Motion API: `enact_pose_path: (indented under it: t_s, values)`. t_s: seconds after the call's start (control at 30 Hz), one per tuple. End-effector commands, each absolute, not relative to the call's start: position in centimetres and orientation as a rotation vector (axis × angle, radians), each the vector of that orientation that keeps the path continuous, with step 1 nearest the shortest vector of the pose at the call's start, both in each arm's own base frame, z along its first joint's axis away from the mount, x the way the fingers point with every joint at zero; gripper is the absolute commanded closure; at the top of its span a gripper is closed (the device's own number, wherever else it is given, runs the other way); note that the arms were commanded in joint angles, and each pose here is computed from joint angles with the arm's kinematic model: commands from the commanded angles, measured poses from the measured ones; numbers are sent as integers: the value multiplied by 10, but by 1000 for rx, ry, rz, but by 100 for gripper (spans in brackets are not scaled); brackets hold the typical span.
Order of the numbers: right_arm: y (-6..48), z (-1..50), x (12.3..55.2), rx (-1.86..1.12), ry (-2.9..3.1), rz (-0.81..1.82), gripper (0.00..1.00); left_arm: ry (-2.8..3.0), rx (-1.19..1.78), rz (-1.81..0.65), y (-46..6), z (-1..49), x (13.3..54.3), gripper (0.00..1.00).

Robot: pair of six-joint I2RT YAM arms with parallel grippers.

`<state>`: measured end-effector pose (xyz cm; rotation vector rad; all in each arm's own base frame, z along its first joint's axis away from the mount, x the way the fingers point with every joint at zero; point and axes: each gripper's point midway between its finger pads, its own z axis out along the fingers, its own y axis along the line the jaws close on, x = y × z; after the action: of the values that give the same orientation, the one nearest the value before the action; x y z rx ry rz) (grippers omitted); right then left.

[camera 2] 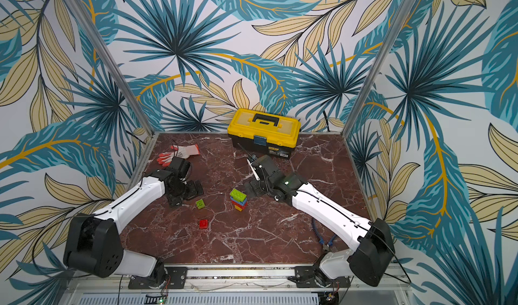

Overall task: Assemble a carrot with lego
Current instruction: Pick up the lego brick from the center of the board.

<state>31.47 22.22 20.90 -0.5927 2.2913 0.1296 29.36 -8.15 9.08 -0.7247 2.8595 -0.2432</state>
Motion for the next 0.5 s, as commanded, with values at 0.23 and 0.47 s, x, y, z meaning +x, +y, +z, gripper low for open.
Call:
enact_pose_path:
  t_s: [0.23, 0.47]
  values:
    - [195, 205, 312, -384, 2291, 231, 1, 3004, -810, -127, -96, 56, 296, 22]
    - [180, 193, 311, -336, 2330, 271, 1, 3045, -793, -97, -104, 44, 299, 28]
